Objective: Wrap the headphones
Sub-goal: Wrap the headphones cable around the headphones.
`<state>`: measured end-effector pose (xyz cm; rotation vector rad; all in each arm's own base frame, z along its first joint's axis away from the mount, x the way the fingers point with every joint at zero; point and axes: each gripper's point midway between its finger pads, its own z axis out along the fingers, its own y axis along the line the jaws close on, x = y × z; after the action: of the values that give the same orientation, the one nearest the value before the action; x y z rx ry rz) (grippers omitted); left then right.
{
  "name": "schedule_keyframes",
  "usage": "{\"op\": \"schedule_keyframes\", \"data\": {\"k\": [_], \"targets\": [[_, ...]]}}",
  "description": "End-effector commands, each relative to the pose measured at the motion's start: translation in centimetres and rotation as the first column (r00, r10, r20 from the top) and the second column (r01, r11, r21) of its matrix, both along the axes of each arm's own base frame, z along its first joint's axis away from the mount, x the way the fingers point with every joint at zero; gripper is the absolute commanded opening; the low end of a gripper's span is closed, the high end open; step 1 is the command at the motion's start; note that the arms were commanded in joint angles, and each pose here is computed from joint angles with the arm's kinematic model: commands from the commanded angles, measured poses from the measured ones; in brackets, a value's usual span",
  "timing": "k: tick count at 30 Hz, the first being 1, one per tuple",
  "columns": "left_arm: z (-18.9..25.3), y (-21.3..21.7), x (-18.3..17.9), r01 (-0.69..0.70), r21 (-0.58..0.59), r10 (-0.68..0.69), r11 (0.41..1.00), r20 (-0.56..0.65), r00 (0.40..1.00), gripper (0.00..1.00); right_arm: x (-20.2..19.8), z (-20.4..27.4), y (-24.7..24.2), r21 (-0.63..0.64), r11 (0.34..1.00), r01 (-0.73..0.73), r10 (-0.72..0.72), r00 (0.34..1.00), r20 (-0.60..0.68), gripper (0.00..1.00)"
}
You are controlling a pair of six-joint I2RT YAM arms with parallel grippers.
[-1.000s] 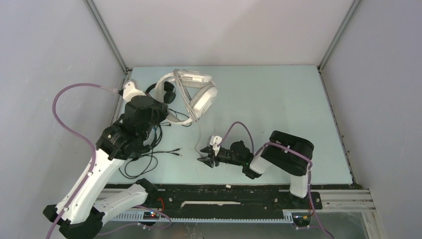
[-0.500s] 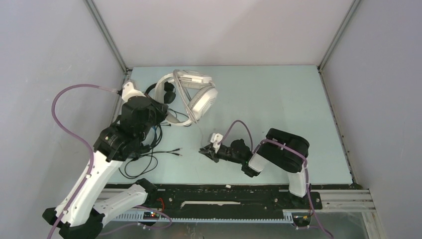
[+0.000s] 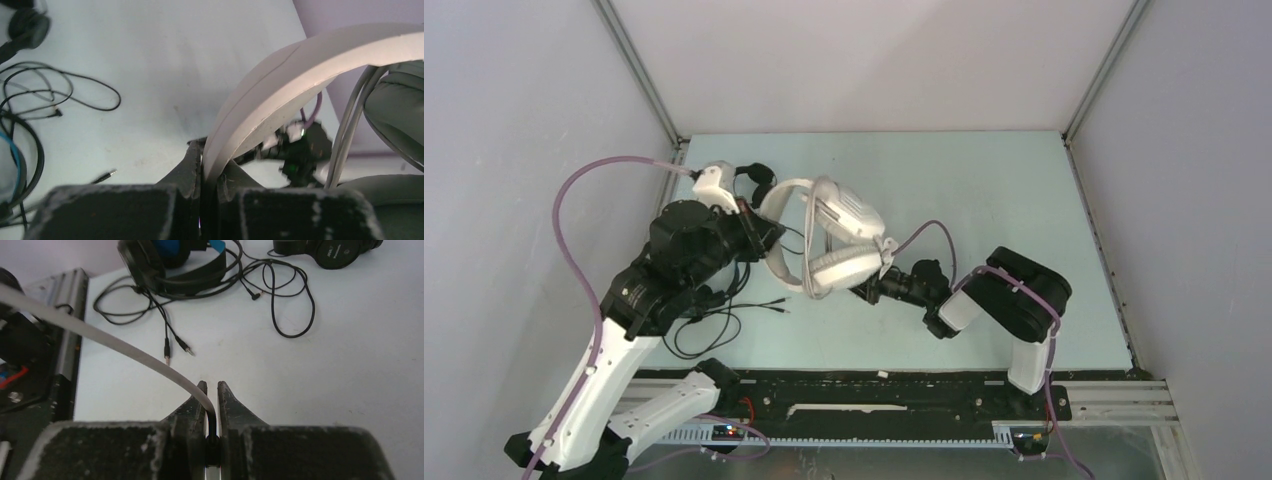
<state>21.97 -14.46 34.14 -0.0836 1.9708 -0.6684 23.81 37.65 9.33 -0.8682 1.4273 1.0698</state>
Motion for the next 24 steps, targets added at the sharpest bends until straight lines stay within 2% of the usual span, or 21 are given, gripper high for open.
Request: {"op": "schedule_keyframes", "data": {"k": [1, 4, 7, 9, 11, 15, 20, 24], "targets": [[1.5, -4.2, -1.7, 0.332, 0.048, -0.336, 0.942, 0.125, 0.934, 0.0, -0.2, 3.8, -1.4, 0.129, 0.989, -0.072, 0.088, 0.989, -0.116, 0.0], [-0.1, -5.0, -2.4, 0.44, 0.14, -0.456, 0.887, 0.114, 0.882, 0.0, -0.1, 4.9, -2.4, 0.162, 0.983, -0.091, 0.127, 0.966, -0.226, 0.0], [-2.2, -5.4, -3.1, 0.537, 0.249, -0.574, 0.806, 0.112, 0.811, 0.0, -0.1, 6.4, -3.0, 0.202, 0.969, -0.143, 0.207, 0.914, -0.349, 0.0], [-3.9, -5.0, -2.9, 0.549, 0.326, -0.604, 0.77, 0.092, 0.792, 0.0, -0.5, 7.6, -3.5, 0.233, 0.955, -0.185, 0.267, 0.877, -0.399, 0.0], [-5.5, -4.3, -2.3, 0.535, 0.405, -0.609, 0.742, 0.072, 0.79, 0.0, -0.8, 8.3, -4.3, 0.25, 0.946, -0.205, 0.3, 0.846, -0.44, 0.0], [-7.1, -2.4, -0.6, 0.456, 0.517, -0.551, 0.724, 0.036, 0.834, 0.0, -1.5, 9.9, -5.3, 0.274, 0.932, -0.237, 0.344, 0.817, -0.462, 0.0], [-9.1, -0.9, 0.4, 0.426, 0.689, -0.589, 0.586, 0.002, 0.808, 0.0, -1.9, 12.0, -6.0, 0.297, 0.923, -0.245, 0.368, 0.786, -0.497, 0.0], [-10.3, 1.0, 1.9, 0.321, 0.824, -0.561, 0.467, -0.004, 0.828, 0.0, -2.4, 13.3, -6.1, 0.278, 0.927, -0.251, 0.367, 0.756, -0.543, 0.0]]}}
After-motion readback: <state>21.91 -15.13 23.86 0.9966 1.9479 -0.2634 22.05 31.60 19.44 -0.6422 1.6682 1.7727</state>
